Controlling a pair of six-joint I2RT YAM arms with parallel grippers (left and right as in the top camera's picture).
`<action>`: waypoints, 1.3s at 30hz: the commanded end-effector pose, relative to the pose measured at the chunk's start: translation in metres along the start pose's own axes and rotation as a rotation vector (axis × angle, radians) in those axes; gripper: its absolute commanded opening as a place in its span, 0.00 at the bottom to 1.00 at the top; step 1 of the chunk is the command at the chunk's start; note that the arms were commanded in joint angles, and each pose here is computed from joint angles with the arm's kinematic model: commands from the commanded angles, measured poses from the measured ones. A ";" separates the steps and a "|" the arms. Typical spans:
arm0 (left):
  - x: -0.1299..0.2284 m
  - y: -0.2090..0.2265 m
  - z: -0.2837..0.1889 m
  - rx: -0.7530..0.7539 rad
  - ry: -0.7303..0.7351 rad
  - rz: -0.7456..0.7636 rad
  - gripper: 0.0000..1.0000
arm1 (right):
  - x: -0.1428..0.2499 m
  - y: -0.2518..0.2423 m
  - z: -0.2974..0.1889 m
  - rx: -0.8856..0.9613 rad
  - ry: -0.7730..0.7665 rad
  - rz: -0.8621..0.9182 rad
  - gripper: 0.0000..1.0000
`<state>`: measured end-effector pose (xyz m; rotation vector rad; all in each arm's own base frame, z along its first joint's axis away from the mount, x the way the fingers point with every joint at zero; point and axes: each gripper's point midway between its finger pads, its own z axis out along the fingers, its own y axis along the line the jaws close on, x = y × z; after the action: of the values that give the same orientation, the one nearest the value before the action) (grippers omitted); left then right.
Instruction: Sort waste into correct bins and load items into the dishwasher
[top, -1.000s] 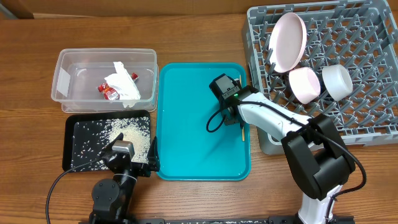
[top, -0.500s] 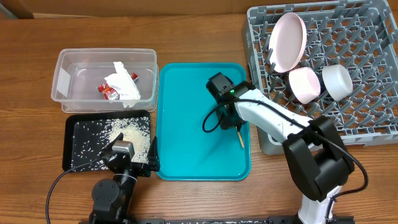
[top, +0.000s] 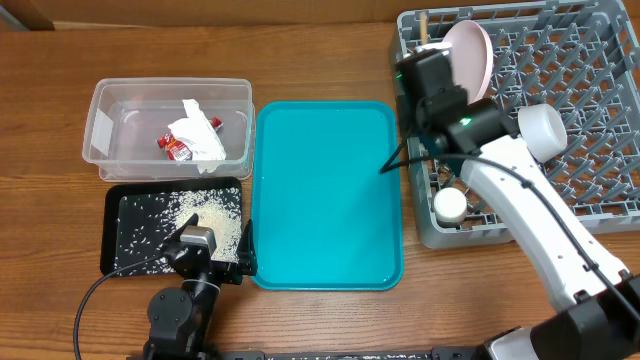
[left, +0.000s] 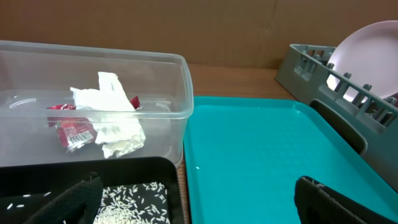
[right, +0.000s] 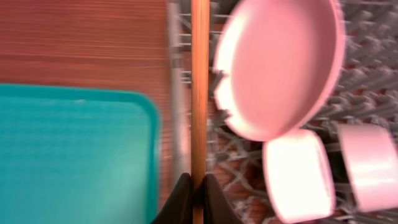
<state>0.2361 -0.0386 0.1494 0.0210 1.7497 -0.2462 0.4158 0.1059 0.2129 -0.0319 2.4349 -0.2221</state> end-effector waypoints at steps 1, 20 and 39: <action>0.000 -0.003 0.000 0.017 -0.005 0.020 1.00 | 0.021 -0.014 0.039 0.052 0.091 -0.033 0.04; 0.000 -0.003 0.000 0.017 -0.004 0.020 1.00 | 0.005 0.022 -0.136 -0.401 -0.044 0.004 0.52; 0.000 -0.003 0.000 0.017 -0.004 0.020 1.00 | 0.058 -0.058 -0.292 -0.505 -0.362 -0.012 1.00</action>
<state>0.2361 -0.0386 0.1494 0.0210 1.7497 -0.2462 0.1869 0.1173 0.4001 -0.3564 2.1001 0.5139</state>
